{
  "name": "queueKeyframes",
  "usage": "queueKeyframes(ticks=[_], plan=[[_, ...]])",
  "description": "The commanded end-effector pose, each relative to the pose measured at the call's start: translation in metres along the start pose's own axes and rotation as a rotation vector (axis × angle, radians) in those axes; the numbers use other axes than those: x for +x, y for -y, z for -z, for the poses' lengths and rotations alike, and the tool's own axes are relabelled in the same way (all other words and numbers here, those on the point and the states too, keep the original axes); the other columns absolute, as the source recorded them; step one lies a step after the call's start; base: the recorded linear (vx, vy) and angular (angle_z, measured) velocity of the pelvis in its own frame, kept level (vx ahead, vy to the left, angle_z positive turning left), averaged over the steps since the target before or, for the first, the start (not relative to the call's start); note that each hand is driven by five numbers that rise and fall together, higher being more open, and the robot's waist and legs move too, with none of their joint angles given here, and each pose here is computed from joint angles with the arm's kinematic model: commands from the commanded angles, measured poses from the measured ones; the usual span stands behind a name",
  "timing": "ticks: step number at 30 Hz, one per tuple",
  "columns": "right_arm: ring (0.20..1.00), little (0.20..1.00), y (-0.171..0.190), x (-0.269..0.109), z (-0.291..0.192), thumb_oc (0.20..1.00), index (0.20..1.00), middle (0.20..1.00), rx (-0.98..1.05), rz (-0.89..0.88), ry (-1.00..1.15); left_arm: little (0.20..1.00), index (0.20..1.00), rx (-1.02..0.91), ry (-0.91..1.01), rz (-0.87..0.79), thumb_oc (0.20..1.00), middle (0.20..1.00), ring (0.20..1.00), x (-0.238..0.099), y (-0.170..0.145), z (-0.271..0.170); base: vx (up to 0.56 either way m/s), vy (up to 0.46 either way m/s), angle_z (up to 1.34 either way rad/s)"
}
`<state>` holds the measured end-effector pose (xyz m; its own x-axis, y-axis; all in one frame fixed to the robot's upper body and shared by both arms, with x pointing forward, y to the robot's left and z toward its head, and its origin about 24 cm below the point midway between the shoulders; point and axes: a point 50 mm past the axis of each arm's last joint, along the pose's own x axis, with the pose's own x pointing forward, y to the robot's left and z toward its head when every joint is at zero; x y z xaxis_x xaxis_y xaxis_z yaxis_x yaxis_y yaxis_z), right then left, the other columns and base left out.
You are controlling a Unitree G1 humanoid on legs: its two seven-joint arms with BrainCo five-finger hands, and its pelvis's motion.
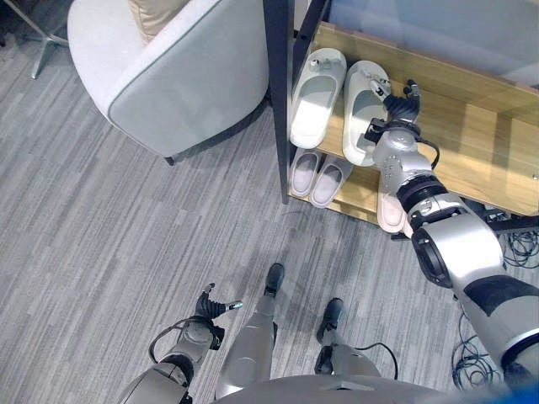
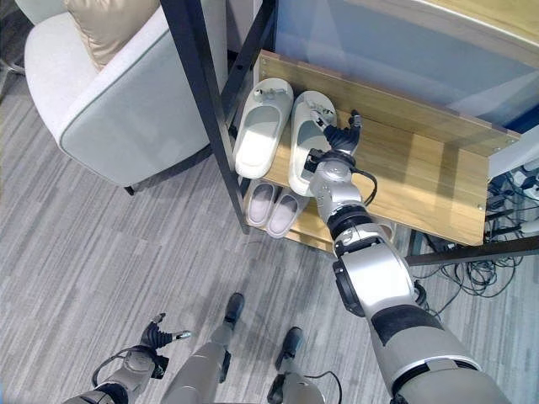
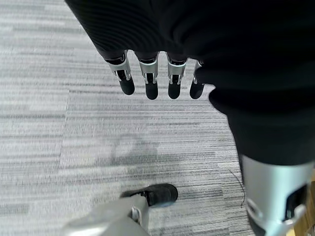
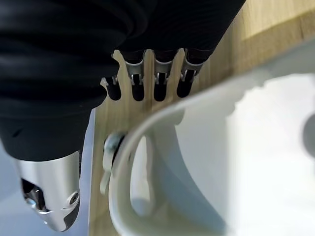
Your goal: Arrange the slippers neatly on the shoe rack.
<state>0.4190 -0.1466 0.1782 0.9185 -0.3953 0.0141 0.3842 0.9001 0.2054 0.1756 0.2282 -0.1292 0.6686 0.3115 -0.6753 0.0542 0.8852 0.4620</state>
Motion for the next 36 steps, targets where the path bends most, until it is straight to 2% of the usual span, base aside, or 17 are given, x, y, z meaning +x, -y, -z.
queueKeyframes(ticks=[1, 4, 5, 6, 9, 19, 22, 24, 36], plan=[[1.000, 1.000, 0.001, -0.002, -0.007, 1.000, 1.000, 1.000, 0.040, -0.008, 0.069, 1.000, 1.000, -0.006, -0.041, -0.025, 1.000, 1.000, 1.000, 0.003, -0.005, 0.002, 0.00, 0.000, 0.00], [1.000, 1.000, -0.002, -0.010, -0.003, 1.000, 1.000, 1.000, 0.088, -0.025, 0.098, 1.000, 1.000, -0.027, -0.045, -0.034, 1.000, 1.000, 1.000, 0.003, -0.004, 0.000, 0.00, 0.000, 0.00], [1.000, 1.000, 0.010, -0.007, 0.002, 1.000, 1.000, 1.000, 0.121, 0.022, 0.080, 1.000, 1.000, -0.036, -0.060, -0.008, 1.000, 1.000, 1.000, -0.005, 0.005, 0.015, -0.01, -0.009, -0.05], [1.000, 1.000, -0.001, -0.022, -0.001, 1.000, 1.000, 1.000, 0.144, -0.040, 0.153, 1.000, 1.000, -0.061, -0.035, -0.039, 1.000, 1.000, 1.000, 0.003, 0.003, -0.008, -0.01, -0.012, -0.04], [1.000, 1.000, 0.016, -0.031, 0.013, 1.000, 1.000, 1.000, 0.148, -0.002, 0.164, 1.000, 1.000, -0.067, -0.021, -0.038, 1.000, 1.000, 1.000, 0.003, 0.008, -0.013, -0.01, -0.004, -0.12], [1.000, 1.000, 0.001, -0.074, 0.064, 1.000, 1.000, 1.000, 0.187, -0.167, 0.041, 1.000, 1.000, -0.055, -0.050, -0.039, 1.000, 1.000, 1.000, 0.001, 0.013, -0.007, 0.00, -0.002, -0.04], [1.000, 1.000, 0.002, -0.080, 0.072, 1.000, 1.000, 1.000, 0.195, -0.170, 0.016, 1.000, 1.000, -0.062, -0.046, -0.036, 1.000, 1.000, 1.000, -0.003, 0.017, -0.002, 0.00, 0.000, 0.00], [1.000, 1.000, -0.005, -0.091, 0.082, 1.000, 1.000, 1.000, 0.182, -0.224, -0.015, 1.000, 1.000, -0.066, 0.014, -0.033, 1.000, 1.000, 1.000, 0.001, 0.022, -0.024, -0.01, -0.002, 0.04], [1.000, 1.000, -0.013, -0.086, 0.078, 1.000, 1.000, 1.000, 0.195, -0.260, -0.027, 1.000, 1.000, -0.057, -0.017, -0.053, 1.000, 1.000, 1.000, 0.001, 0.016, -0.016, 0.00, -0.002, 0.00]])
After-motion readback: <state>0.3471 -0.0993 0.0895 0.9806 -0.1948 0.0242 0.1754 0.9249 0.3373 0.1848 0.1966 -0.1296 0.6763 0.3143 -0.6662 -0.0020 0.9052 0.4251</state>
